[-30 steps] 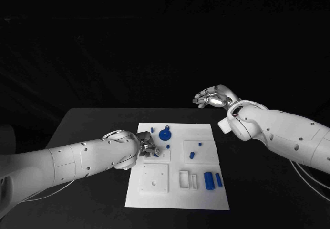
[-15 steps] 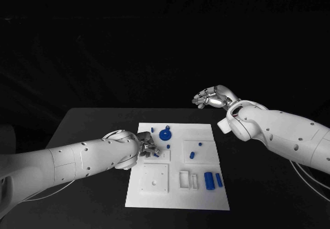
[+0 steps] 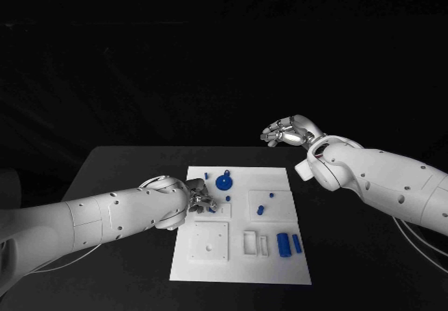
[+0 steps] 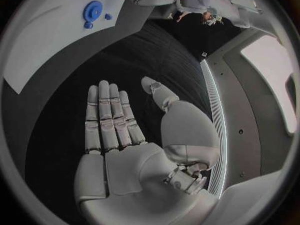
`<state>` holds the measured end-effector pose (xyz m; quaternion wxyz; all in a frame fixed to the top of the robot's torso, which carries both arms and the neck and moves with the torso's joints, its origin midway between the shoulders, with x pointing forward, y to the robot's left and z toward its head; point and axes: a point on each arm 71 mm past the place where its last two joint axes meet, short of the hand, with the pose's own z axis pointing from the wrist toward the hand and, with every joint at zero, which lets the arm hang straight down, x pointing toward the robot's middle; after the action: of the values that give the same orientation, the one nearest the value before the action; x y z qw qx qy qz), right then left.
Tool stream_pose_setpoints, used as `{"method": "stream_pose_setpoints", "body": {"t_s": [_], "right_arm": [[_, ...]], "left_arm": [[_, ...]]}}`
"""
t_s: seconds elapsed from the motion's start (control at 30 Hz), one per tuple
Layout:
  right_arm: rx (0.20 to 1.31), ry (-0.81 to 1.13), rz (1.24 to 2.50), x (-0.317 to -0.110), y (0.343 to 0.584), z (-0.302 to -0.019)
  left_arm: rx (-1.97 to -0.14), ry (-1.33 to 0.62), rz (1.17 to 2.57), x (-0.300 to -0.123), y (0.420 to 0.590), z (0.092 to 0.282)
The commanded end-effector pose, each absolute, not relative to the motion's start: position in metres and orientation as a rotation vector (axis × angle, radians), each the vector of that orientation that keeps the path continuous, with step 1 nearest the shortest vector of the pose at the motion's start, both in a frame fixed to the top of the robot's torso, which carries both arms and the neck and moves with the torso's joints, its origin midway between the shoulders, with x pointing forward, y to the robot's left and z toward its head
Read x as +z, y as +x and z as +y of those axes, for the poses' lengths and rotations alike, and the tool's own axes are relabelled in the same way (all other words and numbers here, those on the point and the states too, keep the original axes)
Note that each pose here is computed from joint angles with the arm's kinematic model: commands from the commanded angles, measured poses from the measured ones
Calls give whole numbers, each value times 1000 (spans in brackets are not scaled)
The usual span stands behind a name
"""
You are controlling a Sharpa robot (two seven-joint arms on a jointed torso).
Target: Assemble the parts on the task board
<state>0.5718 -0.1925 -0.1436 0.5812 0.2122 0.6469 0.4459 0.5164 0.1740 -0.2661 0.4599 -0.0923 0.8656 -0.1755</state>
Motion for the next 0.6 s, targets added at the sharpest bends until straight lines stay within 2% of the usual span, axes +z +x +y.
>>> {"method": "stream_pose_setpoints", "body": {"t_s": [0.03, 0.6], "right_arm": [[1051, 477, 1521, -143, 571, -190], [1050, 469, 1529, -144, 572, -189]], "left_arm": [[-448, -205, 2169, -269, 513, 170], [-456, -213, 2171, -269, 513, 170]]}}
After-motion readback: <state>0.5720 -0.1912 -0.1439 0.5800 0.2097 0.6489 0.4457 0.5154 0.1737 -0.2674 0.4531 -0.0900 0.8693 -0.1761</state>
